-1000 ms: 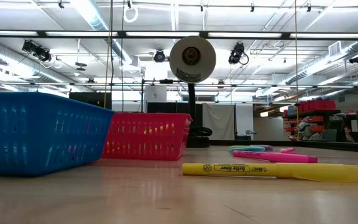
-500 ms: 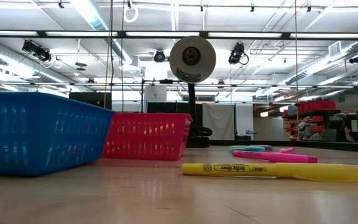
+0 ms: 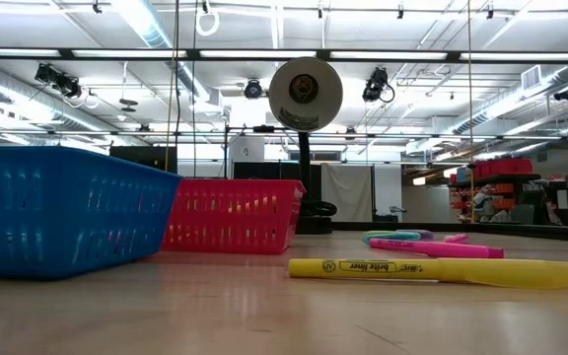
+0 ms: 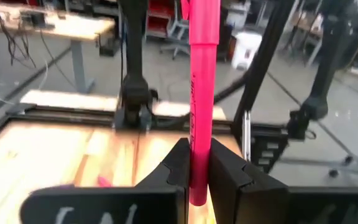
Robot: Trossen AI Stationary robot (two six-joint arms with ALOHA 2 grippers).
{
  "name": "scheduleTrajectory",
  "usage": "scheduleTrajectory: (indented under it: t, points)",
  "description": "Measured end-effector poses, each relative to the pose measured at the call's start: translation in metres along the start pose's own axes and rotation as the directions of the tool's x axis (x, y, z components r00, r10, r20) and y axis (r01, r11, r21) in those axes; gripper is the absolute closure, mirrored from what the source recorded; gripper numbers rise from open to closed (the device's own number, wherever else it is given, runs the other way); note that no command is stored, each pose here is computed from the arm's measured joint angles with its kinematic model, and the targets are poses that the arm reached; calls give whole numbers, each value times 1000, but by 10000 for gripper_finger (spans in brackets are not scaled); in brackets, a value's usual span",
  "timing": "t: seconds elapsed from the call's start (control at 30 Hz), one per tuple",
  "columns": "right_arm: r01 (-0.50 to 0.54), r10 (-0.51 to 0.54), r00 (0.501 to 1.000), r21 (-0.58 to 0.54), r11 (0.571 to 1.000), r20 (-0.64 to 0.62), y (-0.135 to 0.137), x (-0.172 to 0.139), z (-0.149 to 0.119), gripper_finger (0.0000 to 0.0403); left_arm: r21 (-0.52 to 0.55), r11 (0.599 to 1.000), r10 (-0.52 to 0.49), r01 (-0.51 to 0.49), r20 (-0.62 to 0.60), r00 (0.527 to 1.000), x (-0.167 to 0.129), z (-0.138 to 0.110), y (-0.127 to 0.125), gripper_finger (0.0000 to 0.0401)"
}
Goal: Pick & Place Markers
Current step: Put the bottom pink marker pen into the red bin
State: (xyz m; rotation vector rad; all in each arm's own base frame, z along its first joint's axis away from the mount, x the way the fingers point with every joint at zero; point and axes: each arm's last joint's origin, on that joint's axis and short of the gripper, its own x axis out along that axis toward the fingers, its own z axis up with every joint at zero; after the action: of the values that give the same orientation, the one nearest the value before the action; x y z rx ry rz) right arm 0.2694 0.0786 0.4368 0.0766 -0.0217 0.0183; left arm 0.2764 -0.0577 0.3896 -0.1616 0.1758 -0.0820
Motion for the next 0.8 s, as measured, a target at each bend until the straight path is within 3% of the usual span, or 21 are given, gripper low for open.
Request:
scheduleTrajectory:
  t: [0.43,0.57,0.8]
  points:
    - [0,0,1000,-24,1000,8,0,-2,2,217,70,994,98,-79,-346,933,-18,21,6,366]
    - [-1,1,1000,-22,1000,11,0,-2,2,217,86,993,115,-85,-444,889,-19,18,6,366]
    - [-1,1,1000,-20,1000,19,0,-2,3,217,151,987,142,-56,-649,747,-4,-2,9,366]
